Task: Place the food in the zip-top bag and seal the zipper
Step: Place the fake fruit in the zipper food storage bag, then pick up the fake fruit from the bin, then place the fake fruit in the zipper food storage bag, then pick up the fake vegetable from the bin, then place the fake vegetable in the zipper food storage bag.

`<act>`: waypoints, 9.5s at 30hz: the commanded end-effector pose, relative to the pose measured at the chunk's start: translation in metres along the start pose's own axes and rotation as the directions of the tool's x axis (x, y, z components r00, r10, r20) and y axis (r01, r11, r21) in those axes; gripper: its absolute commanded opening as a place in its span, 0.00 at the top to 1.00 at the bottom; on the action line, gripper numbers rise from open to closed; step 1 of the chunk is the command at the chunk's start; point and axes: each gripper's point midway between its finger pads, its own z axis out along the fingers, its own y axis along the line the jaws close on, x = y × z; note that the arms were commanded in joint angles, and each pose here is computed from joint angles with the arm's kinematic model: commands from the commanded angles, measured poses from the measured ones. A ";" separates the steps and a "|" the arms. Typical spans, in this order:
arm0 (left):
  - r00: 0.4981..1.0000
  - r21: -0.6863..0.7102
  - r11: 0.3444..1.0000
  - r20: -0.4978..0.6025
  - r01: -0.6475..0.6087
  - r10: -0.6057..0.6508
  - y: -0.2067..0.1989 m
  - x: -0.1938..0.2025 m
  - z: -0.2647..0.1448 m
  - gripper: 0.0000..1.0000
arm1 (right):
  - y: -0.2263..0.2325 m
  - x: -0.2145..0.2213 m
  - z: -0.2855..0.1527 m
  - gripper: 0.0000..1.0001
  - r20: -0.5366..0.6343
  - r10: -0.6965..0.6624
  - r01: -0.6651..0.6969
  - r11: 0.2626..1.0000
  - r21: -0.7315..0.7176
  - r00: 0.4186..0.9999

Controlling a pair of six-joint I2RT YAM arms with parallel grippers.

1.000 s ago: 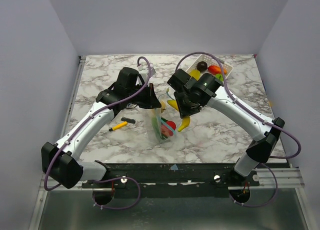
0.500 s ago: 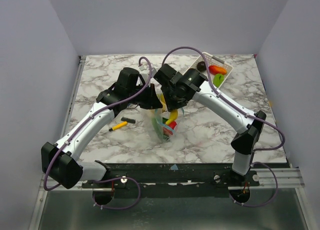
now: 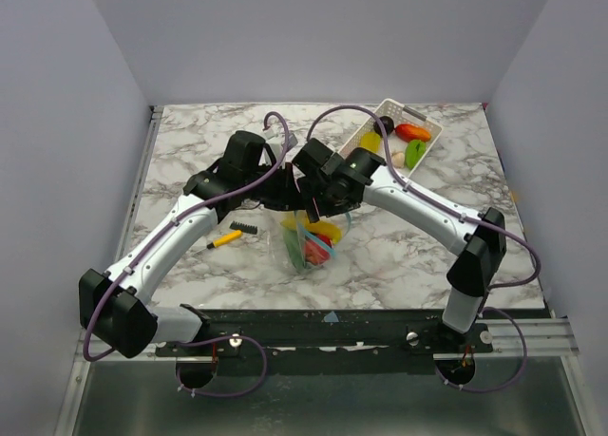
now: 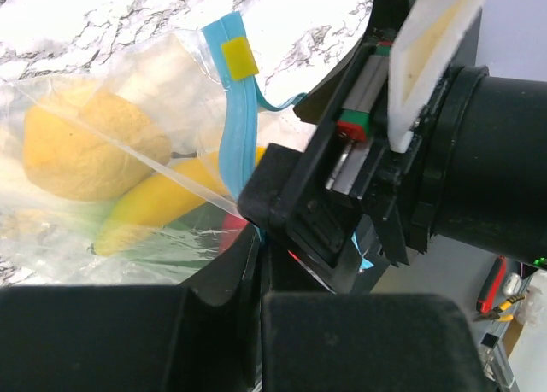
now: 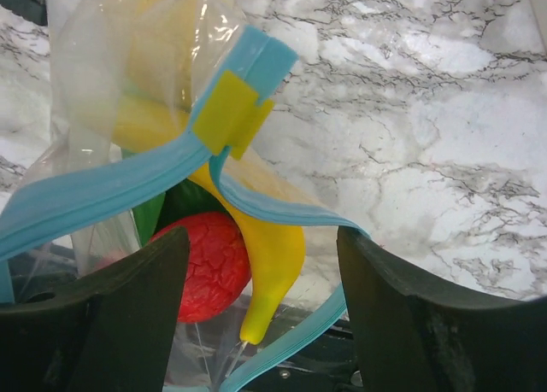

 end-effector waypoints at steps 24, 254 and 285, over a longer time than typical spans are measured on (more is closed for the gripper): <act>0.999 -0.012 1.000 0.031 -0.024 0.025 -0.014 -0.012 -0.017 1.00 | -0.127 -0.058 -0.068 0.42 0.437 0.386 -0.378 0.919 -0.109 0.812; 0.999 0.016 1.000 0.032 -0.014 0.014 0.008 -0.002 -0.003 1.00 | -0.289 -0.097 0.133 0.67 0.369 0.408 -0.519 0.808 0.280 0.835; 1.000 0.019 1.000 0.024 -0.005 0.005 0.009 0.000 -0.001 1.00 | 0.021 -0.003 -0.081 0.65 0.382 0.019 0.250 0.726 -0.641 0.924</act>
